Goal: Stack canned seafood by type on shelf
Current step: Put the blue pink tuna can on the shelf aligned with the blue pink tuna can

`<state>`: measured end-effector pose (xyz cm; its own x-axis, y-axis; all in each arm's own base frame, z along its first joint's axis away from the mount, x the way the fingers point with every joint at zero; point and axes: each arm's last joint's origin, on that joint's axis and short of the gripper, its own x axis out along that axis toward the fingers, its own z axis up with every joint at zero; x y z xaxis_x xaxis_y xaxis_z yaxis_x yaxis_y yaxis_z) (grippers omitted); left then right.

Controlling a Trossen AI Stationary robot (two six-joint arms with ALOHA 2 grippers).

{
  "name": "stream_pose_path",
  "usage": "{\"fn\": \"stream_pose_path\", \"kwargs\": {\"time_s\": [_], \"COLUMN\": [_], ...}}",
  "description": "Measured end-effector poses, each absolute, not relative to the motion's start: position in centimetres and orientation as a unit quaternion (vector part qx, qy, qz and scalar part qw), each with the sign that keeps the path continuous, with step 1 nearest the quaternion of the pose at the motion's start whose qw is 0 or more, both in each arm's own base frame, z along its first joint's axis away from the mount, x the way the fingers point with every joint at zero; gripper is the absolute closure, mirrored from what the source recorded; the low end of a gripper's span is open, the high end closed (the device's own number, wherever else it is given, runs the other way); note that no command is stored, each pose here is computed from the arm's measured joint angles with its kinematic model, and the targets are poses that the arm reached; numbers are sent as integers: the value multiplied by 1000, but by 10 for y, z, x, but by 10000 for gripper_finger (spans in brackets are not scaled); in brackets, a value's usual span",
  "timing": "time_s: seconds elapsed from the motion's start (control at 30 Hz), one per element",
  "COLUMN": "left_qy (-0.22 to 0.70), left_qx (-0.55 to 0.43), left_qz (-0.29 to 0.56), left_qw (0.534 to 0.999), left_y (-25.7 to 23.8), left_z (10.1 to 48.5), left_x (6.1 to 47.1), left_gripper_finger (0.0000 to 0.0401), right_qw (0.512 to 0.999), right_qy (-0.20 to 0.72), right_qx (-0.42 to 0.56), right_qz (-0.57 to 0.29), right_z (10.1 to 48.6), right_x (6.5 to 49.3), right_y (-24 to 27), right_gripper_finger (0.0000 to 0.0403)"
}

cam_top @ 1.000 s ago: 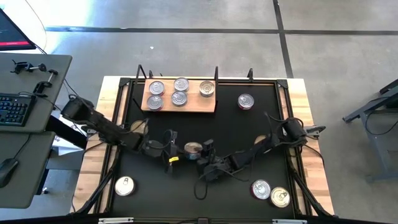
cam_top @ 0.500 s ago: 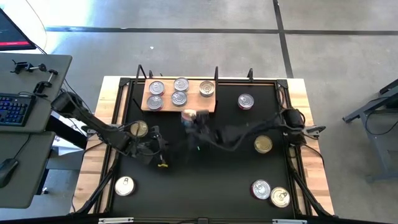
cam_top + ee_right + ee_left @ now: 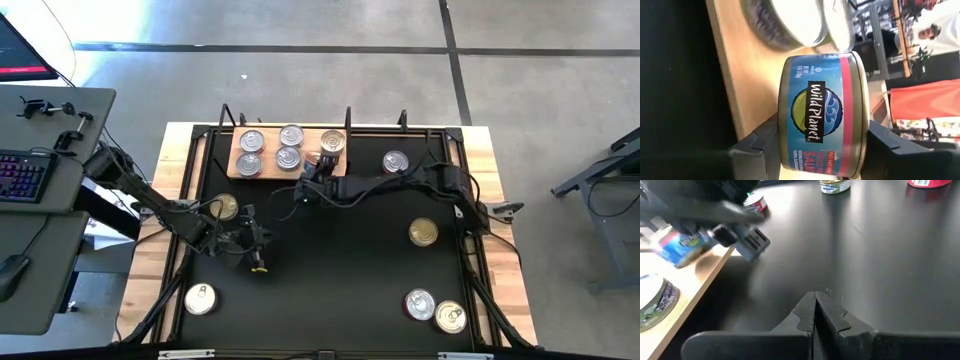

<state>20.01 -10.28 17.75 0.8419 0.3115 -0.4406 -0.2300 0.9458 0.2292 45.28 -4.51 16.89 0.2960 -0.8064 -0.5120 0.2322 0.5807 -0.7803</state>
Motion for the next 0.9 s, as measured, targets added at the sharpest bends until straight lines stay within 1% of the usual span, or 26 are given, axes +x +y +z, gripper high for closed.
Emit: {"fn": "stream_pose_path", "kwargs": {"time_s": [0.13,0.33,0.43,0.57,0.73,0.8,0.9], "left_qy": [243,242,242,242,242,242,242], "left_qx": [83,83,83,82,83,83,82], "left_qz": [142,142,142,142,142,142,142], "left_qw": [956,956,956,956,956,956,956], "left_y": [-103,-103,-103,-103,-103,-103,-103], "left_z": [178,178,178,178,178,178,178], "left_x": [200,200,200,200,200,200,200], "left_gripper_finger": [401,401,401,401,401,401,401], "right_qw": [741,734,717,696,688,692,715], "right_qy": [487,503,518,546,558,559,542], "right_qx": [-297,-300,-314,-312,-275,-254,-213], "right_qz": [-354,-343,-345,-347,-372,-380,-387], "right_z": [160,153,154,159,174,182,202], "right_x": [454,452,449,444,439,439,445], "right_y": [-45,-46,-46,-46,-46,-45,-45], "right_gripper_finger": [229,152,132,127,125,125,125]}}
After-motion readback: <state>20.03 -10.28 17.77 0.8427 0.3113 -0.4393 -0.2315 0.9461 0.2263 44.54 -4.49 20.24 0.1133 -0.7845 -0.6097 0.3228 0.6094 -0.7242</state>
